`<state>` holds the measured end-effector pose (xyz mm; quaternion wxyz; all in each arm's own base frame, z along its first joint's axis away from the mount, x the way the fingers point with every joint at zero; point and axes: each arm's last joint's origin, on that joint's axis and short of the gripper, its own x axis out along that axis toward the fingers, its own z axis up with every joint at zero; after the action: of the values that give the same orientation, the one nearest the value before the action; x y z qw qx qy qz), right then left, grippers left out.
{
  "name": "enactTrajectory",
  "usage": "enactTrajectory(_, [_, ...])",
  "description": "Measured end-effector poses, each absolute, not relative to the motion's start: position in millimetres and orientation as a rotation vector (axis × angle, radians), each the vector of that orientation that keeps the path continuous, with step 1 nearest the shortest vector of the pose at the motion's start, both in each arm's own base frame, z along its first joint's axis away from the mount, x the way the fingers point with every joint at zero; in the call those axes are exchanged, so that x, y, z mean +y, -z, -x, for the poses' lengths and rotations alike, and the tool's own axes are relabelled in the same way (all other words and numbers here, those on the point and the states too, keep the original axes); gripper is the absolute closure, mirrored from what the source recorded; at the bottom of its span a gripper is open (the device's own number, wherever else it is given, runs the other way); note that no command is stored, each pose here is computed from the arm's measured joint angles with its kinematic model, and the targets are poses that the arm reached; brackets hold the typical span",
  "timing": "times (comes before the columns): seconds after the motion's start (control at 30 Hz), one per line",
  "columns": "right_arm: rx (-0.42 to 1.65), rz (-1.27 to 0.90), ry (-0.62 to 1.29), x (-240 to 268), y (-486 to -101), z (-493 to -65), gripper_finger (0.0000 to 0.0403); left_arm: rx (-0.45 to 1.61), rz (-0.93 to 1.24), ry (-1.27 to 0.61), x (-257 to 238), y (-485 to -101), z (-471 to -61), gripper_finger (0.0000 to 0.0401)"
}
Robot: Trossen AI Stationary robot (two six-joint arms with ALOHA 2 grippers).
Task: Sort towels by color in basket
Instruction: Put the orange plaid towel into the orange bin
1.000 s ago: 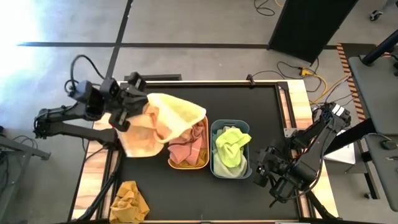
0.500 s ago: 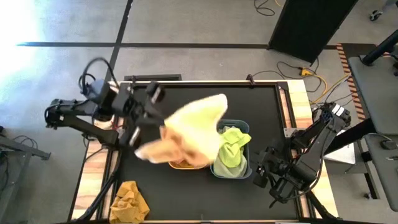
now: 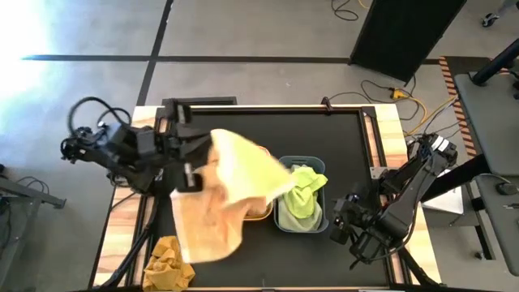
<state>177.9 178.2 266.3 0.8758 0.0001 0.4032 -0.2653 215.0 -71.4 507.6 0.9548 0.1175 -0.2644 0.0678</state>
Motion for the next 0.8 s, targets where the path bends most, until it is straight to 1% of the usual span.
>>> enactTrajectory(0.37, [0.817, -0.062, 0.549, 181, -260, -180, 0.0274, -0.618, -0.204, -0.256, -64, -480, -285, 0.0401])
enactTrajectory(0.57, [0.806, -0.087, 0.538, 183, -260, -182, 0.0282, -0.679, -0.156, -0.275, -61, -478, -305, 0.0401])
enactTrajectory(0.67, [0.803, -0.094, 0.536, 183, -260, -182, 0.0286, -0.651, -0.157, -0.269, -61, -477, -311, 0.0401])
enactTrajectory(0.73, [0.803, -0.095, 0.536, 183, -260, -182, 0.0289, -0.59, -0.172, -0.274, -61, -473, -313, 0.0401])
enactTrajectory(0.8, [0.799, -0.104, 0.532, 184, -260, -183, 0.0292, -0.487, -0.197, -0.322, -59, -468, -312, 0.0401])
